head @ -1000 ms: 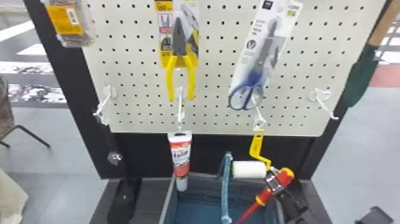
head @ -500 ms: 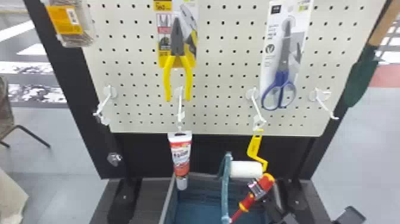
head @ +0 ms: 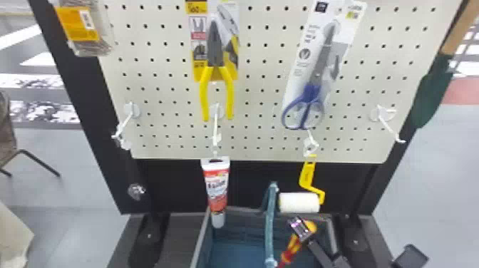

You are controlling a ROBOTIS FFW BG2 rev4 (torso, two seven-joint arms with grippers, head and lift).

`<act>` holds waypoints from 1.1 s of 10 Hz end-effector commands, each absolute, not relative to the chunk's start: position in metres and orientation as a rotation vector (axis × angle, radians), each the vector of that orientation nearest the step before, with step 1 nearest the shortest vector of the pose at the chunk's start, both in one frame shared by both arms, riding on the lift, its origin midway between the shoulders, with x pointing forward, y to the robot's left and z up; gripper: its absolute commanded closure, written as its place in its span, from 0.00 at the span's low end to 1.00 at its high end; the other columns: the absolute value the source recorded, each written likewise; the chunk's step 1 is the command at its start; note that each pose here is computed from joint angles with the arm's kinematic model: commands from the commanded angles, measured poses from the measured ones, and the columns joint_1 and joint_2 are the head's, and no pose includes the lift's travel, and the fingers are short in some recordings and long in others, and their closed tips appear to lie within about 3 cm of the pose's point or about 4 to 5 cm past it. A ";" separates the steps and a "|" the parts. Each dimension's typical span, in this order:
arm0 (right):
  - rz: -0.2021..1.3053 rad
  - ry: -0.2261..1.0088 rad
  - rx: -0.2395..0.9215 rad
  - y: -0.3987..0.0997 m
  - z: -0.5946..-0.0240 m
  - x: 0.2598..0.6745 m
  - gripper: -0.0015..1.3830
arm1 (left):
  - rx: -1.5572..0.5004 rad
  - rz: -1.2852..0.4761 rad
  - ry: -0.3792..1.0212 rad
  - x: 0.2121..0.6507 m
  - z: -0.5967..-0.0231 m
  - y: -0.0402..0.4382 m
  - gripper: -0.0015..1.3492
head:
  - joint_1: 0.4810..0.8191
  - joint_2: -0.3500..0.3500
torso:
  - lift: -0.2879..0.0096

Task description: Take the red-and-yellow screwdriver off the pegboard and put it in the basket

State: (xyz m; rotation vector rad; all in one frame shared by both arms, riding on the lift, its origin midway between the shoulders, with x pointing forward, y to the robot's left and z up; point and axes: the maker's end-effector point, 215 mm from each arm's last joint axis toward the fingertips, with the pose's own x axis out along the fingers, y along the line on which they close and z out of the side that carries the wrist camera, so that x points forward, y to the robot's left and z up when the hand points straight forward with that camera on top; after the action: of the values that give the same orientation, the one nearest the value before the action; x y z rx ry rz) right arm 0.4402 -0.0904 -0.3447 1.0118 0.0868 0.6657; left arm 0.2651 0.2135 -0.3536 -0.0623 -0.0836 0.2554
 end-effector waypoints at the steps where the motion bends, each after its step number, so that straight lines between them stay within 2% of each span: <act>1: 0.686 0.089 0.992 -0.088 -0.344 0.443 0.54 | -0.063 0.257 -0.084 0.266 -0.353 0.214 0.10 | 0.20 0.50 | 0.63; 2: 0.690 0.084 0.989 -0.087 -0.342 0.444 0.52 | -0.063 0.255 -0.084 0.266 -0.353 0.213 0.10 | 0.20 0.50 | 0.63; 3: 0.692 0.085 0.986 -0.087 -0.342 0.444 0.45 | -0.063 0.255 -0.086 0.266 -0.353 0.213 0.10 | 0.20 0.50 | 0.63; 11: 0.699 0.078 0.985 -0.088 -0.338 0.444 0.44 | -0.064 0.258 -0.084 0.265 -0.353 0.213 0.10 | 0.20 0.50 | 0.63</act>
State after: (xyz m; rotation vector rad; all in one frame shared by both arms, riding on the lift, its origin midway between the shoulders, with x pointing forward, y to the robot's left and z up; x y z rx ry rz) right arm 0.4440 -0.0882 -0.3393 0.9858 0.0795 0.6981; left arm 0.2648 0.2132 -0.3534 -0.0639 -0.0841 0.2569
